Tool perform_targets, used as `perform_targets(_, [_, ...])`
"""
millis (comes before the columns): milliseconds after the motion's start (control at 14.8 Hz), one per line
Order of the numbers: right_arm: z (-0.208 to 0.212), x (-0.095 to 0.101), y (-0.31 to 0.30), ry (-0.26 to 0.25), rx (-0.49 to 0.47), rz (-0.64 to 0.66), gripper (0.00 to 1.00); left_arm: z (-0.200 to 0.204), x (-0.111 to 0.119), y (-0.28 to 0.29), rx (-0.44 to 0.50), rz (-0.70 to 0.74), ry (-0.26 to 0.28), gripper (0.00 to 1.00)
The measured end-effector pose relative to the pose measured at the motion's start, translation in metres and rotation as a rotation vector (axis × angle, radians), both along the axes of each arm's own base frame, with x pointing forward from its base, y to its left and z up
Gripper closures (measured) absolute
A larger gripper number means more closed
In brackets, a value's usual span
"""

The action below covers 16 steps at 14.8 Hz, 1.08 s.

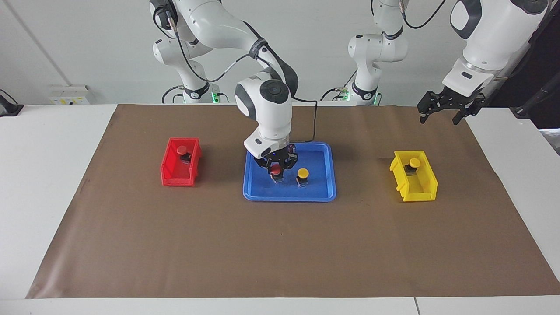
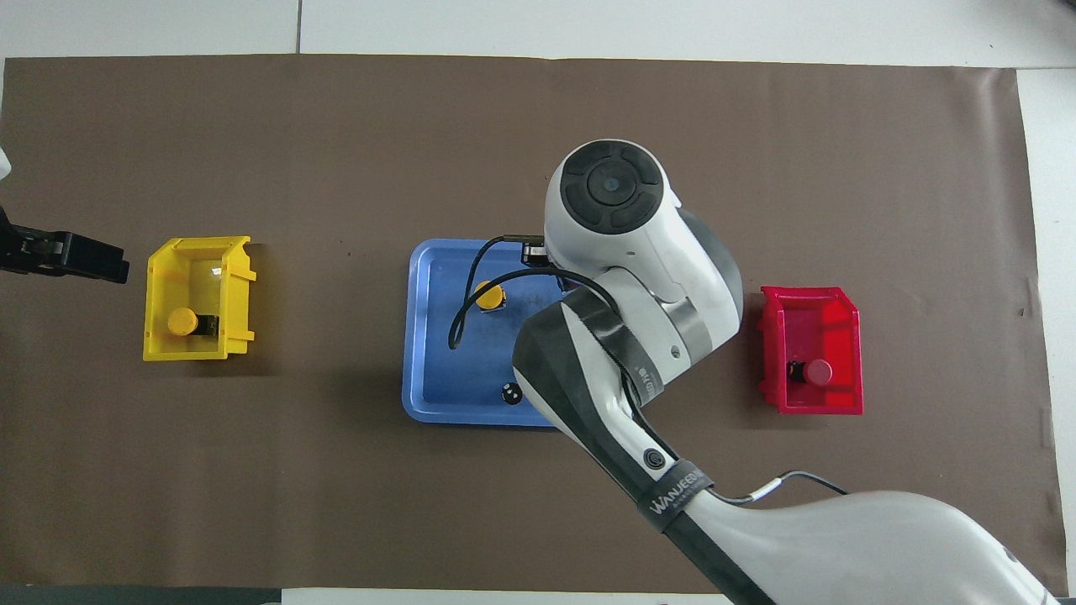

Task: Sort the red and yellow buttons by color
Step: 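Carry the red button to the red bin and open the right gripper, then reach the left gripper to the tray and grasp the remaining yellow button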

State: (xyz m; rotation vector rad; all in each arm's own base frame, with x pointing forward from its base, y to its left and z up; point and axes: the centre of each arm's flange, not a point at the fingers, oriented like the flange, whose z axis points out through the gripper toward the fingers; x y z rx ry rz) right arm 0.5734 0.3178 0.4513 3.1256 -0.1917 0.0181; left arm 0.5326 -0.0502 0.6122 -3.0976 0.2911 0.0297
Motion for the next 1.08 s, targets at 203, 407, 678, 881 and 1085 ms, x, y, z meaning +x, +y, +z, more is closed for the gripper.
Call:
perform_targets(203, [0.039,-0.004,-0.093,0.040,-0.031,0.046,0.59,-0.003,0.000,-0.001,0.000,-0.001,-0.002,0.00])
perform_targets(407, [0.039,-0.017,-0.185,0.074,-0.040,0.097,0.59,-0.032,0.004,-0.035,-0.016,0.021,-0.048,0.00])
perform_targets(678, [0.014,-0.026,-0.259,0.084,-0.032,0.163,0.59,-0.084,-0.014,-0.171,-0.046,0.137,-0.098,0.00])
perform_targets(881, [-0.015,-0.034,-0.286,0.043,-0.028,0.169,0.59,-0.124,-0.019,-0.236,-0.061,0.203,-0.111,0.00])
perform_targets(1085, [-0.032,-0.046,-0.284,0.035,-0.029,0.176,0.59,-0.169,-0.013,-0.274,-0.077,0.255,-0.129,0.00])
